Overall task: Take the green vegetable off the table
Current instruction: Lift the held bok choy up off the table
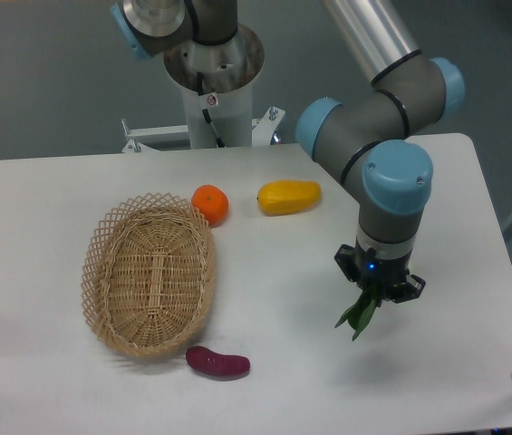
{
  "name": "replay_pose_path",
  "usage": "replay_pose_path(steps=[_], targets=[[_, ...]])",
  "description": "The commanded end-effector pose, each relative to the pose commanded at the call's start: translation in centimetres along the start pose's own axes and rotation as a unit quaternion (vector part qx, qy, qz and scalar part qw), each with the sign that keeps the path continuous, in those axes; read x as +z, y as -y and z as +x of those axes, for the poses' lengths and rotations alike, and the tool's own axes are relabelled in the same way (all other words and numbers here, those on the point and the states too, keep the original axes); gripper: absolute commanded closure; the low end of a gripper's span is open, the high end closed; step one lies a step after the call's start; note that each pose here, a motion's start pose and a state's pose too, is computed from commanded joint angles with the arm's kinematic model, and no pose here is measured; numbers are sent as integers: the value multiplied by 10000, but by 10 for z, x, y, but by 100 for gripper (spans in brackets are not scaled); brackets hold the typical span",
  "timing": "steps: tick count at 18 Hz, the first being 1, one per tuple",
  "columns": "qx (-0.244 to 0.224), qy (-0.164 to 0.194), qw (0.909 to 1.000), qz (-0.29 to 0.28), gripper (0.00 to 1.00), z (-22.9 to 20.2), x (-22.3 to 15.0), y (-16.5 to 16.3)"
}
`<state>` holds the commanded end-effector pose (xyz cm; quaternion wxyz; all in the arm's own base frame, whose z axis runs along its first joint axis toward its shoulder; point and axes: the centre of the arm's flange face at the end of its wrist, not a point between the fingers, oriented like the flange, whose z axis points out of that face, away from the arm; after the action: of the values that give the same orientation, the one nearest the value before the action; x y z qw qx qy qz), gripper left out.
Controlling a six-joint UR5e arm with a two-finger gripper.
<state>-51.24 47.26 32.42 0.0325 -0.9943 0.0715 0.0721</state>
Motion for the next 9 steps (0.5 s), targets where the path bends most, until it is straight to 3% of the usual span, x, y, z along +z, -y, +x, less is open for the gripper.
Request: replay_pose_path(steps=[9], targets=[[408, -136, 9991, -53, 77, -12, 1, -4]])
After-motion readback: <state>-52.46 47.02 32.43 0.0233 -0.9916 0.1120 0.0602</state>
